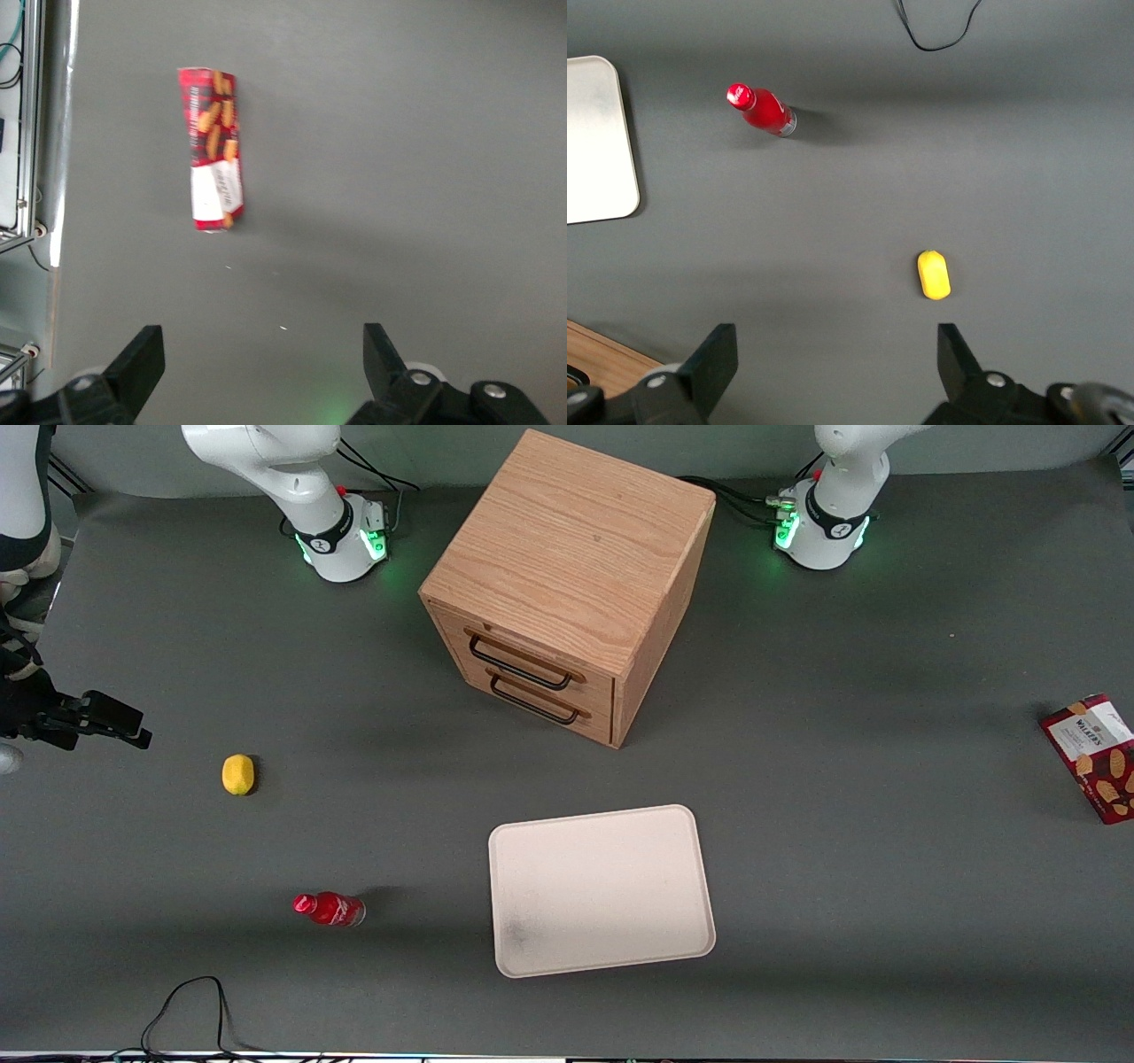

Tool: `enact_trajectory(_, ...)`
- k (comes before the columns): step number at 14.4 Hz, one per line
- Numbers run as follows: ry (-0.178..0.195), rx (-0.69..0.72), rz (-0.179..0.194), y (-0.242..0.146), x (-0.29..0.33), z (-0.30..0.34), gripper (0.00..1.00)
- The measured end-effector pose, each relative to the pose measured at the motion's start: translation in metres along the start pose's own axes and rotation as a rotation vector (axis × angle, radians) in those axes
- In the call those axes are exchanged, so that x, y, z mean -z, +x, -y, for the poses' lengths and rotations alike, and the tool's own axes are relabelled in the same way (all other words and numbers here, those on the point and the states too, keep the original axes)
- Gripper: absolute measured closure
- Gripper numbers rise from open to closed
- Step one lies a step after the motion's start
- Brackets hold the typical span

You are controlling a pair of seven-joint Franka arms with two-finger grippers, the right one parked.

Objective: Place red cookie box on tray
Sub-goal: 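Lower the open left gripper around the box's end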

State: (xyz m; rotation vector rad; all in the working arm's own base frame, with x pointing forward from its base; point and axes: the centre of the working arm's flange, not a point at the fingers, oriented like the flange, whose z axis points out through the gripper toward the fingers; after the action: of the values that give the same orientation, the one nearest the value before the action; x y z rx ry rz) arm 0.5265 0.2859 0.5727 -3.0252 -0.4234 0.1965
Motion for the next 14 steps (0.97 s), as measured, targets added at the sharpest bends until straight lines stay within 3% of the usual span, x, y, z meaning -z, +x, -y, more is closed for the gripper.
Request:
enact_trajectory(4,-0.009,-0.002,0.002,0.036,-0.030,0.066,0.00)
enact_trajectory(8,-0.011,0.006,-0.005,0.080,-0.061,0.084,0.01)
enact_trajectory(14,-0.066,0.034,0.012,0.097,-0.102,0.101,0.01)
